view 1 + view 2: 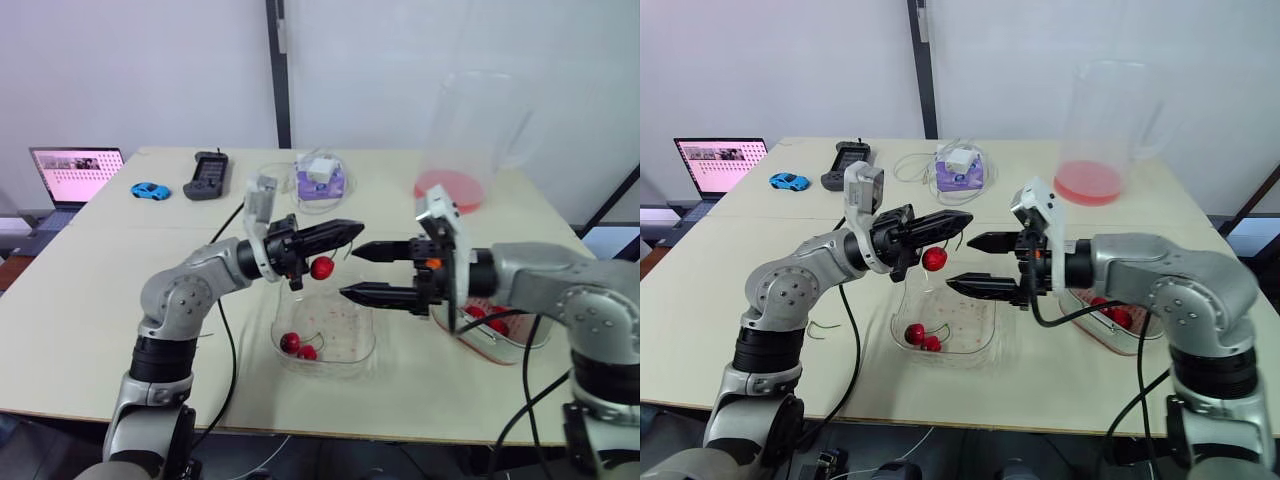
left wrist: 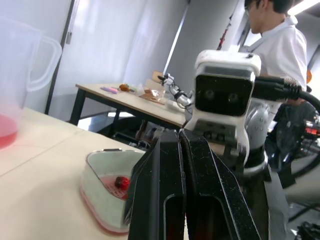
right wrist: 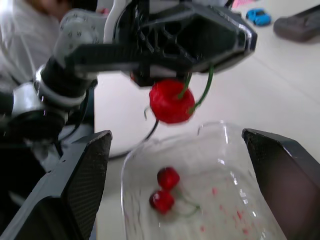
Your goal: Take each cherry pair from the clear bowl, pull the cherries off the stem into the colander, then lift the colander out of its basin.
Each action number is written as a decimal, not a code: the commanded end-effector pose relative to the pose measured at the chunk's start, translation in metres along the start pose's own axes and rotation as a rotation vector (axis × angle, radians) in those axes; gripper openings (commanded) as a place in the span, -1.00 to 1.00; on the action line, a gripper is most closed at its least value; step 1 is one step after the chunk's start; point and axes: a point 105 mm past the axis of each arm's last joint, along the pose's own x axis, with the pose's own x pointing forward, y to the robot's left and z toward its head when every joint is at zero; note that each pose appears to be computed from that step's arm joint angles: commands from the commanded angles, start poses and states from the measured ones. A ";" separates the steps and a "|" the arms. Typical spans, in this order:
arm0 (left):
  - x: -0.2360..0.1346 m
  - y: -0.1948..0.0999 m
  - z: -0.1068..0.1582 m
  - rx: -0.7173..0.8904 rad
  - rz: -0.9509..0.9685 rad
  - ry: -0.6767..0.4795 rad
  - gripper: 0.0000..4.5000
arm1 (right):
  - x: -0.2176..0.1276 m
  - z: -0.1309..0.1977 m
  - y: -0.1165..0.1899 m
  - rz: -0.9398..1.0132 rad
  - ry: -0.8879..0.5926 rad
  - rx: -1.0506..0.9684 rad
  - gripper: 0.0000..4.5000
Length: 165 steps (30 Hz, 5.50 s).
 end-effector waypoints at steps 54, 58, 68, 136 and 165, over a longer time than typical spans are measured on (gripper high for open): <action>-0.001 -0.011 0.006 0.041 -0.019 0.024 -1.00 | -0.043 0.004 -0.037 -0.217 0.109 -0.132 -0.64; -0.005 -0.009 0.007 0.045 -0.010 0.026 -1.00 | -0.098 0.018 -0.077 -0.438 0.225 -0.255 -0.64; -0.016 -0.006 0.002 0.062 0.022 0.051 -1.00 | -0.181 -0.036 -0.117 -0.595 0.572 -0.243 -0.64; -0.197 -0.002 0.019 0.204 0.527 0.475 0.99 | -0.024 0.024 -0.022 0.069 0.246 -0.392 1.00; -0.186 -0.009 -0.016 0.271 0.370 0.665 0.99 | 0.086 -0.088 -0.012 0.113 0.651 -0.361 1.00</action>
